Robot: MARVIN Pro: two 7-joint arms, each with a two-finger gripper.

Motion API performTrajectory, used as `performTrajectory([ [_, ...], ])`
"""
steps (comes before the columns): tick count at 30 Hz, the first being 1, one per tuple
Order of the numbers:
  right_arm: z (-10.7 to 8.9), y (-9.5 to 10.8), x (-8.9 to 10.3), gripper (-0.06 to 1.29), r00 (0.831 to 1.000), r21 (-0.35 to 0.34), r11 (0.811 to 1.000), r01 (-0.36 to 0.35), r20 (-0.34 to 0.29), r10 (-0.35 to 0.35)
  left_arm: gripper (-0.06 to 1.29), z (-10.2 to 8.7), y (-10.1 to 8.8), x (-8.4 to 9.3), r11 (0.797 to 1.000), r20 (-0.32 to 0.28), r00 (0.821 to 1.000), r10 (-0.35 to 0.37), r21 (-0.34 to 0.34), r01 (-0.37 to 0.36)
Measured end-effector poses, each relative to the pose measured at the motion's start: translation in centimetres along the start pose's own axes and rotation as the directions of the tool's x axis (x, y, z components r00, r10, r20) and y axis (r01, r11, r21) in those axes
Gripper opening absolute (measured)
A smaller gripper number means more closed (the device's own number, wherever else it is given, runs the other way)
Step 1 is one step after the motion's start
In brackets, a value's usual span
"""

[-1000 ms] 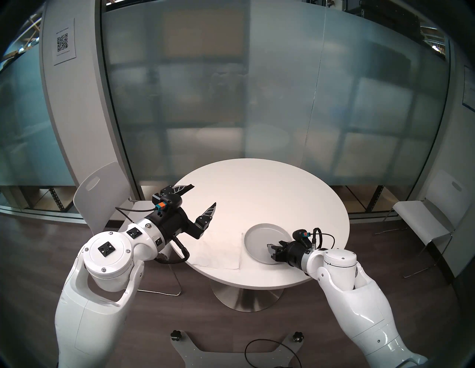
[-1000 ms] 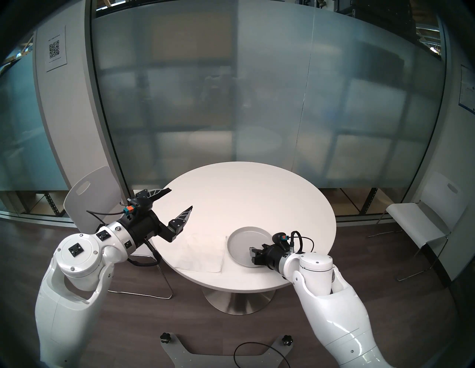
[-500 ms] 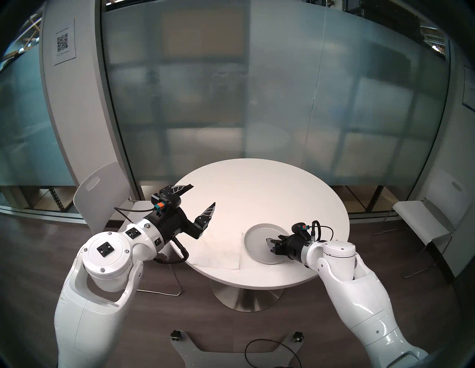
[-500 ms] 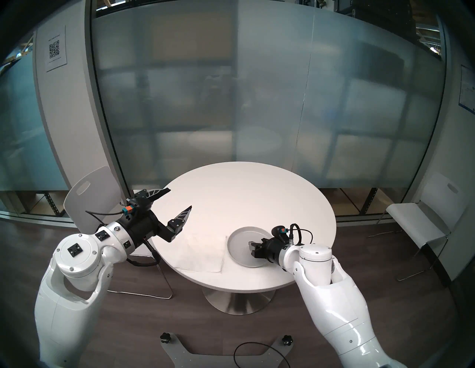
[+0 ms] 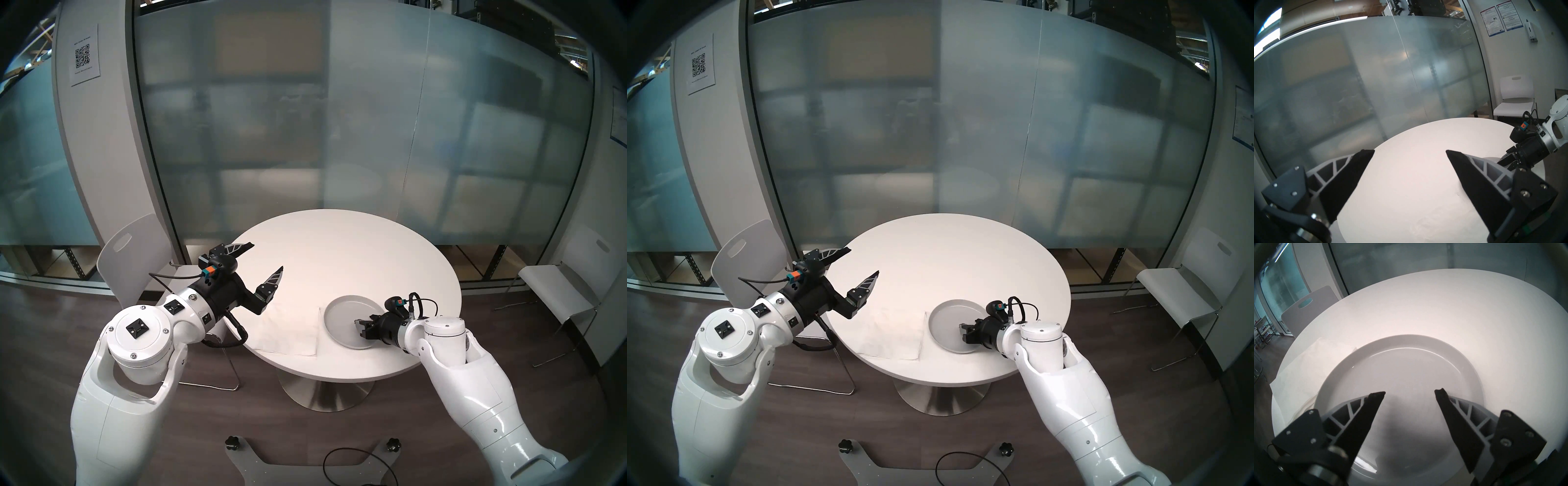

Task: Fold the napkin in half twice and place it beside the plate

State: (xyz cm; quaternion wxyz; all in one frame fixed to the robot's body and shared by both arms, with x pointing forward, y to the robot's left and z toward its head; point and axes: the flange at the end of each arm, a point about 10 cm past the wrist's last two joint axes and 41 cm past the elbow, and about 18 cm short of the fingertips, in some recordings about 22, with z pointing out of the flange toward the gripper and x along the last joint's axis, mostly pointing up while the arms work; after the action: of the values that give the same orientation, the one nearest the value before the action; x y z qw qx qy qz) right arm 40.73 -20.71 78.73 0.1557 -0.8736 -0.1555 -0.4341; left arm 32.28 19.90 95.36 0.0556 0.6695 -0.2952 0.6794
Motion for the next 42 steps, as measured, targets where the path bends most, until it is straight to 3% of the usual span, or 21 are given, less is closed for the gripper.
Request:
performTrajectory([
  [11, -2.3, -0.1, 0.3, 0.90, 1.000, 0.023, 1.000, -0.003, 0.021, 0.002, 1.19, 0.0, -0.1, 0.1, 1.000, -0.006, 1.000, 0.000, -0.002, 0.000],
  [19, -3.6, -0.2, -0.6, 0.90, 0.999, 0.028, 0.999, -0.026, 0.028, 0.025, 1.19, 0.0, -0.1, 0.2, 1.000, -0.011, 1.000, -0.002, -0.008, 0.002],
  [30, -2.4, -1.3, -0.9, 0.90, 1.000, 0.026, 0.999, -0.026, -0.010, 0.026, 1.19, -0.4, -0.2, 0.2, 1.000, -0.009, 1.000, -0.002, -0.005, 0.002],
  [42, -1.2, -1.8, -1.2, 0.90, 1.000, 0.028, 0.999, -0.016, 0.004, 0.016, 1.19, -0.8, -0.1, -0.2, 1.000, 0.002, 1.000, -0.005, -0.005, 0.005],
])
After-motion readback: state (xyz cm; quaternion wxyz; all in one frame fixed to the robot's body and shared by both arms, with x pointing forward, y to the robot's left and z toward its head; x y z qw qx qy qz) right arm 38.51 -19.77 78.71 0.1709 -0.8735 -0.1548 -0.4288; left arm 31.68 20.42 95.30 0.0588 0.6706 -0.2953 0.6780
